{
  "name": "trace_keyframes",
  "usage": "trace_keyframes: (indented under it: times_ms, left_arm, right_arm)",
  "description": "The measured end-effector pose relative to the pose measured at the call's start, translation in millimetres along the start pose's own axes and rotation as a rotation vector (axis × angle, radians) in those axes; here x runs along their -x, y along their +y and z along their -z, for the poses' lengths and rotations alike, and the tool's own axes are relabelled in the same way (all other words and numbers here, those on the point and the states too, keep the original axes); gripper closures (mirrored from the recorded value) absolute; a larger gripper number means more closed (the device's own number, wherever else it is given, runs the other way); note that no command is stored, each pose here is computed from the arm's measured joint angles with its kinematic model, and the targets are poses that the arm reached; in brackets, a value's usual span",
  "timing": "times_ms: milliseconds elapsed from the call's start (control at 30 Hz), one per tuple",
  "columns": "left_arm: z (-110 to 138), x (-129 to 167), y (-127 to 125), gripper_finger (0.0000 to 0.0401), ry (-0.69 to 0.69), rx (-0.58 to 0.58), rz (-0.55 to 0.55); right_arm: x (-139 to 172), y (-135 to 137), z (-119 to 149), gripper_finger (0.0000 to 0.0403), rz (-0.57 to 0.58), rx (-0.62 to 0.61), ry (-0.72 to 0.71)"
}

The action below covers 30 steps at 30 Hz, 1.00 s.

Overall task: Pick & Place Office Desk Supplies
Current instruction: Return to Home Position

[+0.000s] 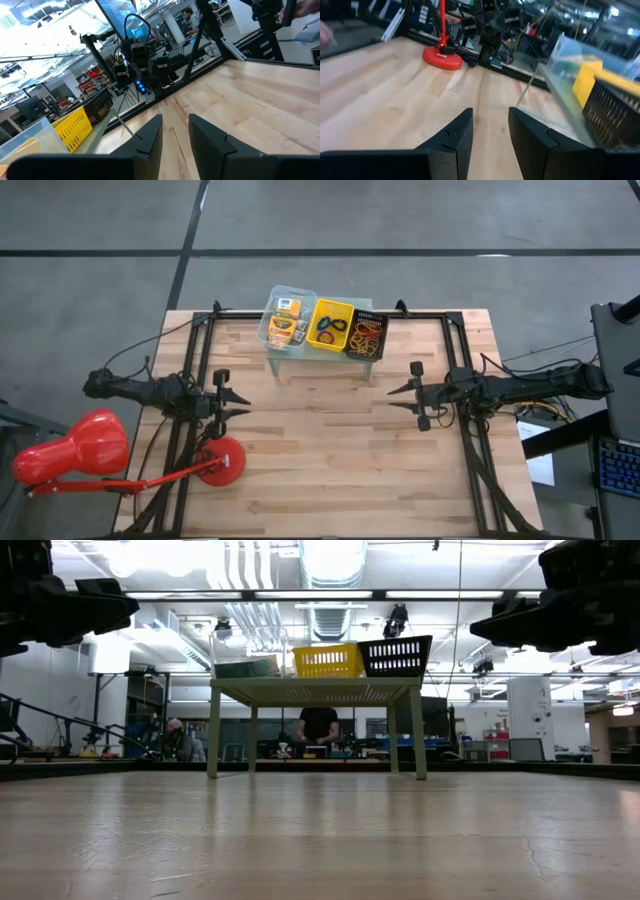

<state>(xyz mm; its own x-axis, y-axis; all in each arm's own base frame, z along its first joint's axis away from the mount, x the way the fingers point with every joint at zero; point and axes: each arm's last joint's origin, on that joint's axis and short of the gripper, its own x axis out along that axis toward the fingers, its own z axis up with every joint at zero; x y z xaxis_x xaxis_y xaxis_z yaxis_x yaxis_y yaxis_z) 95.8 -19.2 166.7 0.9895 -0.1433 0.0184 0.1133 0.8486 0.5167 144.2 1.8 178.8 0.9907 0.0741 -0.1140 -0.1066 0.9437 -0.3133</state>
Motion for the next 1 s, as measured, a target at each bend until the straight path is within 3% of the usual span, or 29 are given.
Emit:
trace_keyframes:
  times_ms: [133, 300, 433, 567, 1000]
  left_arm:
    - [0, 0, 0, 0.0304, 0.000, 0.000, 0.000]
    - [0, 0, 0, 0.0304, 0.001, 0.000, 0.000]
    - [0, 0, 0, 0.0304, 0.001, 0.000, 0.000]
    - [0, 0, 0, 0.0304, 0.001, 0.000, 0.000]
    - [0, 0, 0, 0.0304, 0.001, 0.000, 0.000]
  right_arm:
    - [0, 0, -1, 0.0282, -0.007, -0.034, -0.010]
    - [0, -1, -3, 0.0282, 0.000, 0.006, -0.030]
    - [3, -2, -8, 0.0282, 0.012, -0.110, -0.083]
    - [6, 0, -7, 0.0282, -0.057, -0.104, -0.099]
    - [19, 7, 7, 0.0282, -0.062, -0.201, -0.171]
